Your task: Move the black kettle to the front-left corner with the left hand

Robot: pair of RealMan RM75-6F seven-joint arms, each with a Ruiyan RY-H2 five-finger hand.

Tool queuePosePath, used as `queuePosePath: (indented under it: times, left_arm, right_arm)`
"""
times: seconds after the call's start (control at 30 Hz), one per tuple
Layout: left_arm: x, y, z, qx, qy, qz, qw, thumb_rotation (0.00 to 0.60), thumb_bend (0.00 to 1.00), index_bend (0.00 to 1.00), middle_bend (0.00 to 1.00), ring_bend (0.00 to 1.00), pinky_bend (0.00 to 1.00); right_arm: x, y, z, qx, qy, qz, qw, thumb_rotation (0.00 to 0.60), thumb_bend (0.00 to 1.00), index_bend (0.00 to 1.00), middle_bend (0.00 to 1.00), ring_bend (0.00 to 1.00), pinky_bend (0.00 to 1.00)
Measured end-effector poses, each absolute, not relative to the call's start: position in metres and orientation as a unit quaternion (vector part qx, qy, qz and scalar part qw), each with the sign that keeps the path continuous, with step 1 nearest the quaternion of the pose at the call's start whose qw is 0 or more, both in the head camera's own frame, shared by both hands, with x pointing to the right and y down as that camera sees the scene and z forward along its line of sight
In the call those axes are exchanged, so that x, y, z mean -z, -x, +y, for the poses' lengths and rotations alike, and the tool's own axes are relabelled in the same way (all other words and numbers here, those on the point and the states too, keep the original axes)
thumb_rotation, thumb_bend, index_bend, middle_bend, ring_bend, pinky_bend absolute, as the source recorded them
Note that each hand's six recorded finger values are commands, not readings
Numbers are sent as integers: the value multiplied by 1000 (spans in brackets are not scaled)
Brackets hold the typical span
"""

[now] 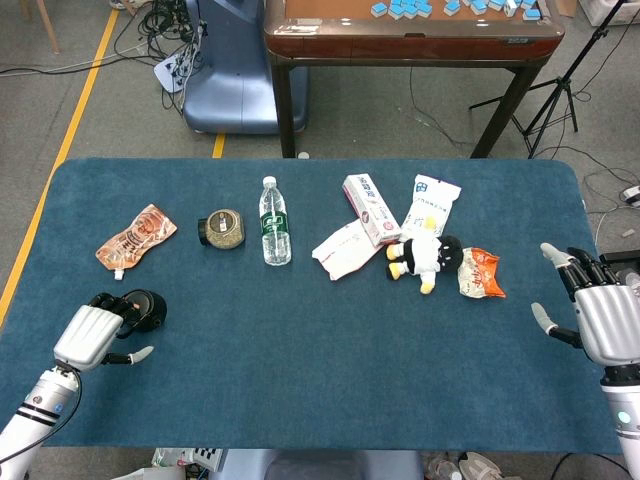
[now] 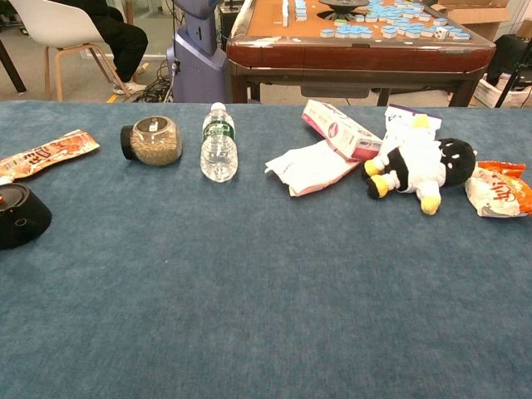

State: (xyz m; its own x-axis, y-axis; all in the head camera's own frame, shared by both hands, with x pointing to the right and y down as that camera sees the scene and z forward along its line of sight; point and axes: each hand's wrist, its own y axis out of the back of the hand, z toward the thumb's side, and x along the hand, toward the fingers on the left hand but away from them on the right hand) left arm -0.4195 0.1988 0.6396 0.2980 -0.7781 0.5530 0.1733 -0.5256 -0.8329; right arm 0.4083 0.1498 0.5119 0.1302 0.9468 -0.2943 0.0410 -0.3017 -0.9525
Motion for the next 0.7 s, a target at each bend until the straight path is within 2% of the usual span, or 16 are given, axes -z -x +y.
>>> queuePosePath:
  times: [0.2,0.7]
  left_arm:
    - [-652,430,201,546,684,214,434,340,152,445,391,307,227]
    - [-667,444,208,554,687,211,420,355,152,482,433,318,219]
  right_arm:
    - [-512,-408,152,-526,614,-401,431,600,328,133,246,147,252]
    - [-514,-410,157,-529,615,-402,424,600,329,132,245,146,252]
